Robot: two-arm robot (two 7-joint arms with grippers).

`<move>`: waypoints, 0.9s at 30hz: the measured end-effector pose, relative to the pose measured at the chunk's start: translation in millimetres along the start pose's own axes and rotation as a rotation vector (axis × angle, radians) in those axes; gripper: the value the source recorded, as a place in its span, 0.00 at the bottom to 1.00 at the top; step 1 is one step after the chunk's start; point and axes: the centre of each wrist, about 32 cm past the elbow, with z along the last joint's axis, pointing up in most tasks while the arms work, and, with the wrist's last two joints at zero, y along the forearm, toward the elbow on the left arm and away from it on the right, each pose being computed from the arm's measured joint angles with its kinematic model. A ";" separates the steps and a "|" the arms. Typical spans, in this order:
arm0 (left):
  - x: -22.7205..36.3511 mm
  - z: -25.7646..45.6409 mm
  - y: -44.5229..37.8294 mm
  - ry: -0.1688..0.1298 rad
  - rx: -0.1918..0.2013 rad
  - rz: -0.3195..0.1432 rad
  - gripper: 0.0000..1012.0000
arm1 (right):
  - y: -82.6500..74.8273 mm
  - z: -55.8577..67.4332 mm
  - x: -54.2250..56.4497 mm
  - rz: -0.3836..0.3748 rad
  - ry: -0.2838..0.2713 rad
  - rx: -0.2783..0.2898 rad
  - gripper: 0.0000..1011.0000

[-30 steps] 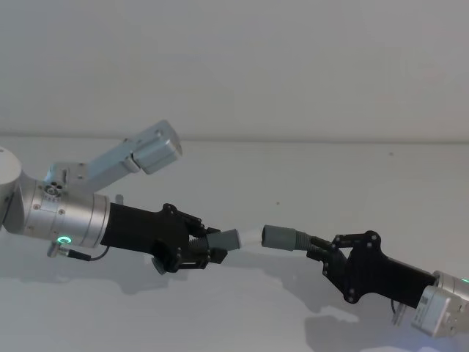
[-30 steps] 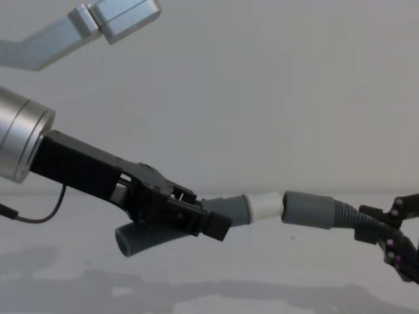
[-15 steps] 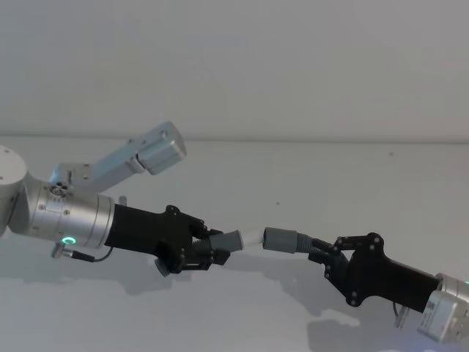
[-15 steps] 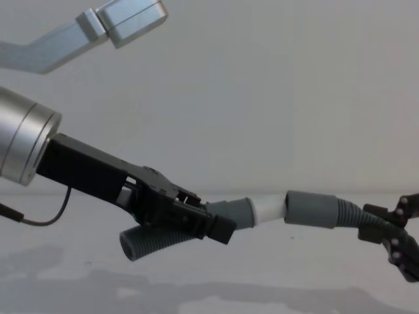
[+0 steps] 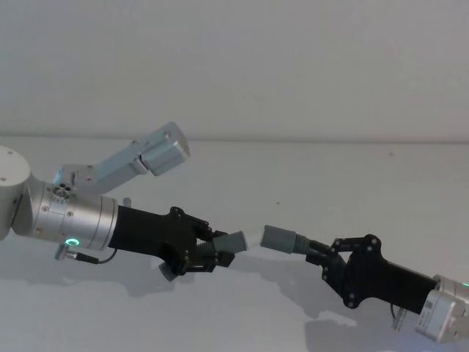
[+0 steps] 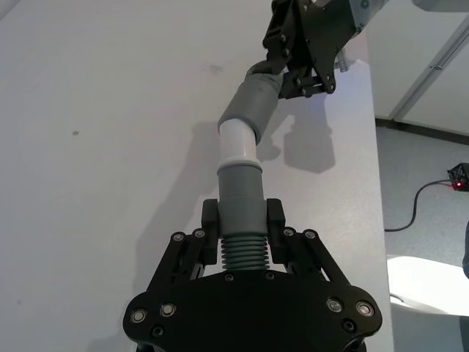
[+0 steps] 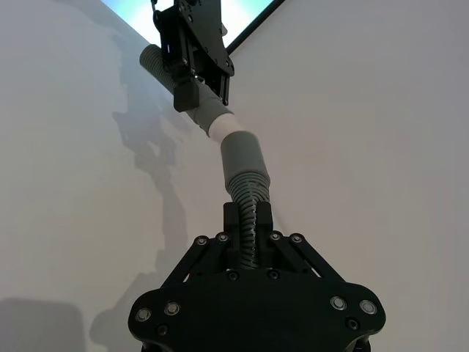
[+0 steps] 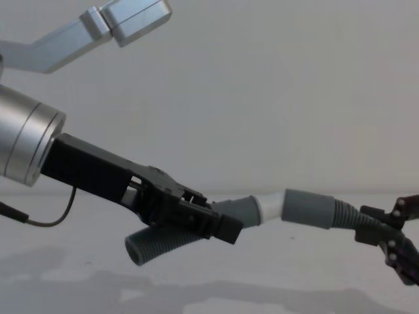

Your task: Use both hands to pick up one end of the pipe from the table, align the ends, and insert them.

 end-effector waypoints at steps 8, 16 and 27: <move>-1.2 -0.3 0.4 0.000 -0.004 -0.004 0.37 | 1.9 0.1 0.1 0.002 0.008 -0.004 0.11; -1.5 -0.9 0.6 0.003 -0.004 -0.007 0.37 | 2.8 0.0 1.1 0.006 0.011 -0.003 0.11; -1.5 -1.0 0.8 0.008 -0.001 -0.008 0.37 | 3.4 -0.1 1.3 0.010 0.015 -0.001 0.11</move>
